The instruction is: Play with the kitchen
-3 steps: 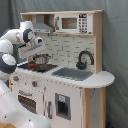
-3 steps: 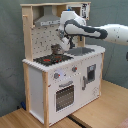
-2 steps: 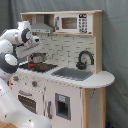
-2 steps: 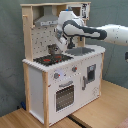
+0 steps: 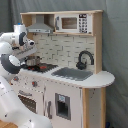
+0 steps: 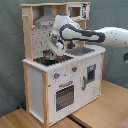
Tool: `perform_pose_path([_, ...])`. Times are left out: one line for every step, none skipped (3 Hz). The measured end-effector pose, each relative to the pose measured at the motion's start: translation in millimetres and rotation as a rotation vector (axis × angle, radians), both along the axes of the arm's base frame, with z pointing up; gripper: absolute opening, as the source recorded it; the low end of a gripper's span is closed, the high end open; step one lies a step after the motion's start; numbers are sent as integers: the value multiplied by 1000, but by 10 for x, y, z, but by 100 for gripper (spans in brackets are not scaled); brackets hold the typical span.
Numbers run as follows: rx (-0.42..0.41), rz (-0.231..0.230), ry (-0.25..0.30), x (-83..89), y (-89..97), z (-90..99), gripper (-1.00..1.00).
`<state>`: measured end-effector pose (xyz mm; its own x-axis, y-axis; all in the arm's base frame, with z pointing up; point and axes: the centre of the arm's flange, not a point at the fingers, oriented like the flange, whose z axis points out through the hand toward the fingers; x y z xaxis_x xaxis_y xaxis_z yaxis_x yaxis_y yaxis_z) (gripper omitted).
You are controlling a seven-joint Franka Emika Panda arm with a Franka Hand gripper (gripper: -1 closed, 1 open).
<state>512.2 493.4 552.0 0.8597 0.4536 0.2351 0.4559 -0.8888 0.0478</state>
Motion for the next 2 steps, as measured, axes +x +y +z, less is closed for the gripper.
perform_pose_path([10,15,8,10,68,-73,-100])
perform_pose_path([10,15,7,10,69,-69,100])
